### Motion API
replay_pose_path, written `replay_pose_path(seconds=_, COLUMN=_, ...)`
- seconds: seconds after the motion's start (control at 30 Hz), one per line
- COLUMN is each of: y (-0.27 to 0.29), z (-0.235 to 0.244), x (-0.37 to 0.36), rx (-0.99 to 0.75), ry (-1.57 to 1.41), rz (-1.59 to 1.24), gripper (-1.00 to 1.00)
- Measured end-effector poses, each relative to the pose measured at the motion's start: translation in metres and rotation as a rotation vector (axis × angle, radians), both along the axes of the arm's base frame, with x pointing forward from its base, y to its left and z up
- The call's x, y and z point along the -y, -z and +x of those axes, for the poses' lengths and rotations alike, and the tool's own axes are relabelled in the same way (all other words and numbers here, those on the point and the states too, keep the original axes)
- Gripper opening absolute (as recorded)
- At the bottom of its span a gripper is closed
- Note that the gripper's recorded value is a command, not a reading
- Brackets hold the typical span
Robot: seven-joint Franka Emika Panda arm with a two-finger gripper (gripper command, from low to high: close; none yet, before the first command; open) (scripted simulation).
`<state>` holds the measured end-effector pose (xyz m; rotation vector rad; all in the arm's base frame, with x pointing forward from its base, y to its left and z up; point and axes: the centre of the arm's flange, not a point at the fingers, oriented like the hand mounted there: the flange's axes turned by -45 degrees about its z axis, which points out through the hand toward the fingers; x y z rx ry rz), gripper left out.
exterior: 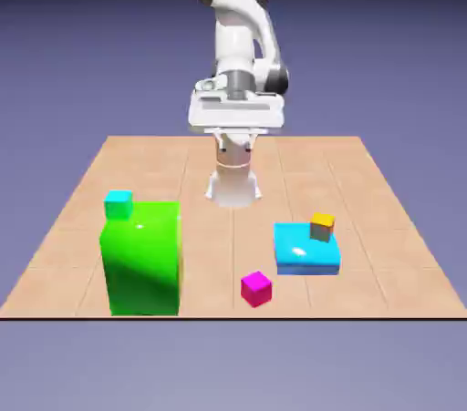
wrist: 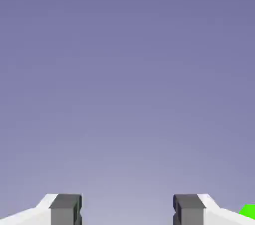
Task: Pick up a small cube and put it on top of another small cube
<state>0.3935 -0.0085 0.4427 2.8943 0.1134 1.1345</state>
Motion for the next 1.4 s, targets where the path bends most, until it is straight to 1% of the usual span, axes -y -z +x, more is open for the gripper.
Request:
replay_pose_path(seconds=0.1, y=0.017, z=0.009, x=0.076, rx=-0.068, ry=0.116, rz=0.007, gripper=0.00)
replay_pose_path(seconds=0.2, y=0.041, z=0.002, x=0.156, rx=-0.148, ry=0.226, rz=0.012, gripper=0.00)
replay_pose_path(seconds=0.27, y=0.057, z=-0.012, x=0.209, rx=-0.202, ry=0.300, rz=0.017, gripper=0.00)
replay_pose_path(seconds=0.37, y=0.083, z=-0.048, x=0.285, rx=-0.285, ry=0.409, rz=0.027, gripper=0.00)
replay_pose_path(seconds=0.5, y=0.150, z=-0.069, x=0.288, rx=-0.497, ry=0.246, rz=-0.026, gripper=0.00)
replay_pose_path(seconds=0.7, y=0.238, z=-0.087, x=0.226, rx=-0.787, ry=-0.217, rz=-0.120, gripper=0.00)
replay_pose_path(seconds=0.73, y=0.246, z=-0.085, x=0.208, rx=-0.810, ry=-0.312, rz=-0.145, gripper=0.00)
replay_pose_path(seconds=0.77, y=0.247, z=-0.083, x=0.201, rx=-0.812, ry=-0.345, rz=-0.155, gripper=0.00)
replay_pose_path(seconds=0.83, y=0.255, z=-0.084, x=0.203, rx=-0.812, ry=-0.340, rz=-0.156, gripper=0.00)
replay_pose_path(seconds=1.03, y=0.308, z=-0.087, x=0.205, rx=-0.812, ry=-0.338, rz=-0.155, gripper=0.00)
replay_pose_path(seconds=1.07, y=0.317, z=-0.088, x=0.205, rx=-0.812, ry=-0.338, rz=-0.152, gripper=-1.00)
replay_pose_path(seconds=1.13, y=0.317, z=-0.088, x=0.205, rx=-0.813, ry=-0.338, rz=-0.151, gripper=-1.00)
replay_pose_path(seconds=1.4, y=0.247, z=-0.086, x=0.204, rx=-0.813, ry=-0.335, rz=-0.150, gripper=-1.00)
